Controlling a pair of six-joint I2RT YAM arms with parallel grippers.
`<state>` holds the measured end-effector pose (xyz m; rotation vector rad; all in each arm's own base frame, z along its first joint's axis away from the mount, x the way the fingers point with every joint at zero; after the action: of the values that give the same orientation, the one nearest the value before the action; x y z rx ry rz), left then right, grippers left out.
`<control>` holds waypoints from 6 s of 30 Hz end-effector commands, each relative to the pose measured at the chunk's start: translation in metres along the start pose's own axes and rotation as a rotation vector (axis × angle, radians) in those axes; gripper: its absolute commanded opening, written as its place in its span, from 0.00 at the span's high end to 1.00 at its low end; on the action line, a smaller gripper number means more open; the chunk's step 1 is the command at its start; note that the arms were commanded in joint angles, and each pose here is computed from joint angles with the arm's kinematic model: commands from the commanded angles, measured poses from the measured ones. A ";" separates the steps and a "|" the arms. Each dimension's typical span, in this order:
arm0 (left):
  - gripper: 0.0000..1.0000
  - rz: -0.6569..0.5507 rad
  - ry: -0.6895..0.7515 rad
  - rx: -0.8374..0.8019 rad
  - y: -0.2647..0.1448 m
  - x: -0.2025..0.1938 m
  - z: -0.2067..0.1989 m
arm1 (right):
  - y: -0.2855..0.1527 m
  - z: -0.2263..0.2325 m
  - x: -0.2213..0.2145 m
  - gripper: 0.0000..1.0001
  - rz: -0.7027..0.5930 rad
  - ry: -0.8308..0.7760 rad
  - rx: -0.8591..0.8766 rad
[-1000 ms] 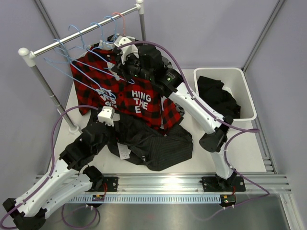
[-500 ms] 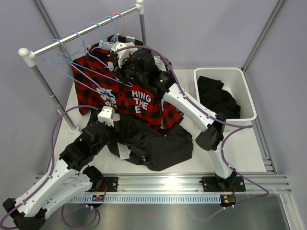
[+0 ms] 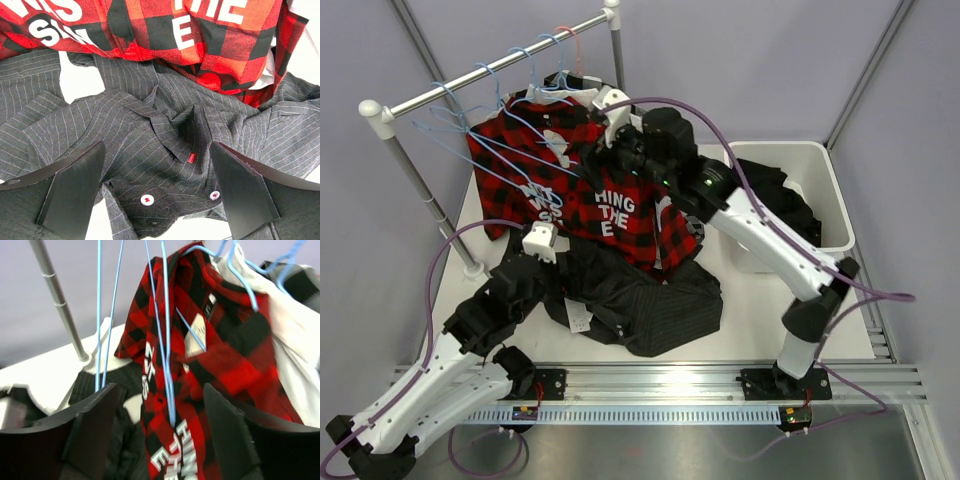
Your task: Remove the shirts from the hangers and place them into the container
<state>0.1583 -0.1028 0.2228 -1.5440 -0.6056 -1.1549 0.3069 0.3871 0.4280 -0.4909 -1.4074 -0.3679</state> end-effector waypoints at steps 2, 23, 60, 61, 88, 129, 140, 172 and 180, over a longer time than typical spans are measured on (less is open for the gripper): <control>0.08 -0.043 -0.030 0.009 0.001 0.005 0.001 | -0.063 0.011 0.006 0.13 -0.001 0.006 -0.055; 0.08 -0.190 -0.122 0.176 -0.022 0.014 0.029 | -0.059 0.091 -0.237 0.01 0.452 0.117 -0.010; 0.08 -0.216 -0.135 0.234 -0.028 0.014 0.038 | -0.107 0.073 -0.350 1.00 1.052 0.168 -0.300; 0.08 -0.216 -0.136 0.235 -0.028 0.014 0.038 | -0.112 0.071 -0.340 1.00 1.023 0.176 -0.319; 0.08 -0.217 -0.142 0.245 -0.028 0.014 0.039 | -0.290 0.030 0.107 1.00 -0.365 0.266 -0.262; 0.08 -0.209 -0.131 0.205 -0.026 0.013 0.034 | -0.346 -0.222 -0.011 1.00 -0.438 0.379 -1.264; 0.08 -0.214 -0.128 0.202 -0.027 0.014 0.034 | -0.306 -0.279 -0.164 1.00 -0.011 0.733 -1.352; 0.07 -0.210 -0.120 0.192 -0.027 0.013 0.033 | -0.321 -0.262 -0.096 0.19 -0.052 0.789 -1.278; 0.07 -0.211 -0.118 0.191 -0.027 0.015 0.033 | -0.353 -0.176 -0.110 0.03 -0.247 0.816 -1.191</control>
<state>0.1498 -0.0633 0.2443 -1.4086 -0.9245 -1.1147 0.2679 -0.0176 0.3644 -1.0063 -0.3824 -1.4741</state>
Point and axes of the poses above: each gripper's point midway between its finger pads, its own y axis out along the fingers, its own z axis along the line the jaws close on, x = y × z, the point moved 6 cm from there along -y, back along the fingers, and after that the axes turned 11 degrees about y, right-handed, at the moved point
